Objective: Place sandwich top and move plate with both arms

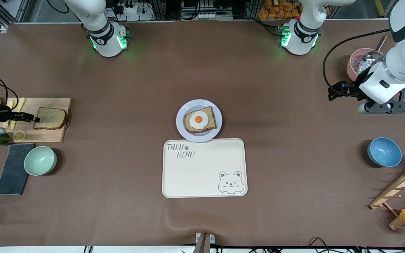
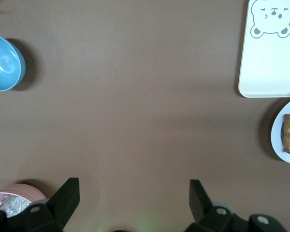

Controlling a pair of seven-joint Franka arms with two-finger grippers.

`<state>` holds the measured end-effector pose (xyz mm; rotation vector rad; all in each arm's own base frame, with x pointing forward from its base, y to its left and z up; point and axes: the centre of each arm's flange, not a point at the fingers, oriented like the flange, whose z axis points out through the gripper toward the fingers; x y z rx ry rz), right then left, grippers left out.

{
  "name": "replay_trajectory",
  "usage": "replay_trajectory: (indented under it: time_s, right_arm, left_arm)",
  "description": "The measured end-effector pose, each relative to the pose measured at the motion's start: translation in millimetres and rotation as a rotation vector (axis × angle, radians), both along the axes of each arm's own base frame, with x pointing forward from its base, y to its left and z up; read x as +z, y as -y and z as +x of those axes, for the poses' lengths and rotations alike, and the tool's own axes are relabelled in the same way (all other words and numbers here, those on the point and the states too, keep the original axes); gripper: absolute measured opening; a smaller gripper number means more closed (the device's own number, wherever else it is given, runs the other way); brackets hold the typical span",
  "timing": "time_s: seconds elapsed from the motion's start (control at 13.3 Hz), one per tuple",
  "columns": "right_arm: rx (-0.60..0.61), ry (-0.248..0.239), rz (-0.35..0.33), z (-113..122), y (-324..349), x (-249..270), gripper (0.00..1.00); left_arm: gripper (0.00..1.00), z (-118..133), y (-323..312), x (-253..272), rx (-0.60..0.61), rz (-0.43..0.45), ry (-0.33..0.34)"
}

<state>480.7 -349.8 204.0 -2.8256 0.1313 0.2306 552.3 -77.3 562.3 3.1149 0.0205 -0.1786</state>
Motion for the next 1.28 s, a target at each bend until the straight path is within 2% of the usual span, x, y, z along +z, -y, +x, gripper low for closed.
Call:
replay_trajectory:
  time_s: [0.23, 0.53, 0.83, 0.9, 1.06, 1.28]
  right_arm:
    - [-0.006, -0.004, 0.004, -3, 1, -2, 0.57]
    - [-0.009, -0.009, 0.009, -5, 1, -6, 0.48]
    - [-0.008, 0.0, 0.04, -10, 0, -14, 0.46]
    - [-0.003, 0.005, 0.048, -11, 0, -17, 0.42]
    - [-0.001, 0.012, 0.05, -12, 2, -16, 0.22]
    - [0.0, 0.015, 0.053, -12, 2, -15, 0.08]
  left_arm:
    - [1.0, 0, -1, 0, 0.002, 0.0, -0.001]
    - [1.0, 0, 3, 0, -0.005, 0.0, -0.001]
    - [1.0, 0, 2, 0, -0.004, 0.0, -0.001]
    - [1.0, 0, 2, 0, -0.004, 0.0, 0.0]
    - [1.0, 0, 2, 0, -0.004, 0.0, 0.0]
    - [1.0, 0, 2, 0, -0.004, 0.0, 0.0]
